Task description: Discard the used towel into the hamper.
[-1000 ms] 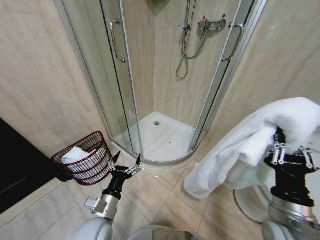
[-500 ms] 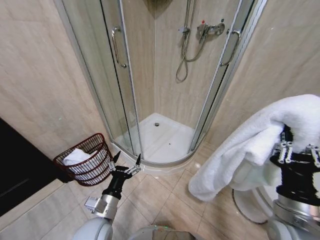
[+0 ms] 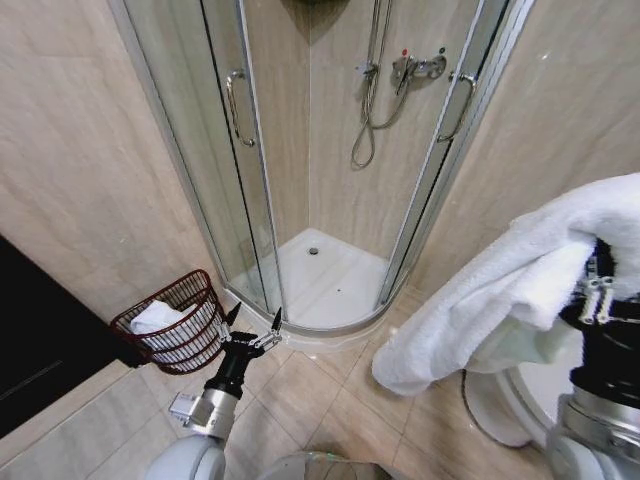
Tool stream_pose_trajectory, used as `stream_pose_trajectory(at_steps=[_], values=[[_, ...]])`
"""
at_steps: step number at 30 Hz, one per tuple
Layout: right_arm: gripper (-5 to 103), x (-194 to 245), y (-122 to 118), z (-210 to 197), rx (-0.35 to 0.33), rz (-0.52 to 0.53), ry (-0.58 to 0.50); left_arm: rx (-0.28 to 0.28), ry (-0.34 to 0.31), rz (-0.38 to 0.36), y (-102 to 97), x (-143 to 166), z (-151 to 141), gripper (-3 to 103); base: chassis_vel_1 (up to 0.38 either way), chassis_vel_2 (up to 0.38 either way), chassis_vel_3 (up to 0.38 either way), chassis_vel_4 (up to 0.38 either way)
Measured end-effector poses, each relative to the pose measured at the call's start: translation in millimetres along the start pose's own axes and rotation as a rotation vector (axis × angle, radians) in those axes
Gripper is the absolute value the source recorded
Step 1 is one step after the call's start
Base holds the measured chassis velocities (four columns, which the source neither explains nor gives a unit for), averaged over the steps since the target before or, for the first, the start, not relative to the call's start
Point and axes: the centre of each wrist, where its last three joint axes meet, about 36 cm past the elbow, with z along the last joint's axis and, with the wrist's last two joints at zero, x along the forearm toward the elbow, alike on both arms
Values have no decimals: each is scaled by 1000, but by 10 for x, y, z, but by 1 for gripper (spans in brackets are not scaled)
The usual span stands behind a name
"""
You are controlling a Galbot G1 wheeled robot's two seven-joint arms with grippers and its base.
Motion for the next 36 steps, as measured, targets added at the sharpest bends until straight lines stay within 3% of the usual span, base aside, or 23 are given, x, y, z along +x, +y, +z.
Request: stream_pose_trajectory(at_steps=[36], values=[[20, -42, -28, -3, -8, -26, -27, 0, 0, 0, 0, 0, 0, 100, 0, 0, 0, 0]])
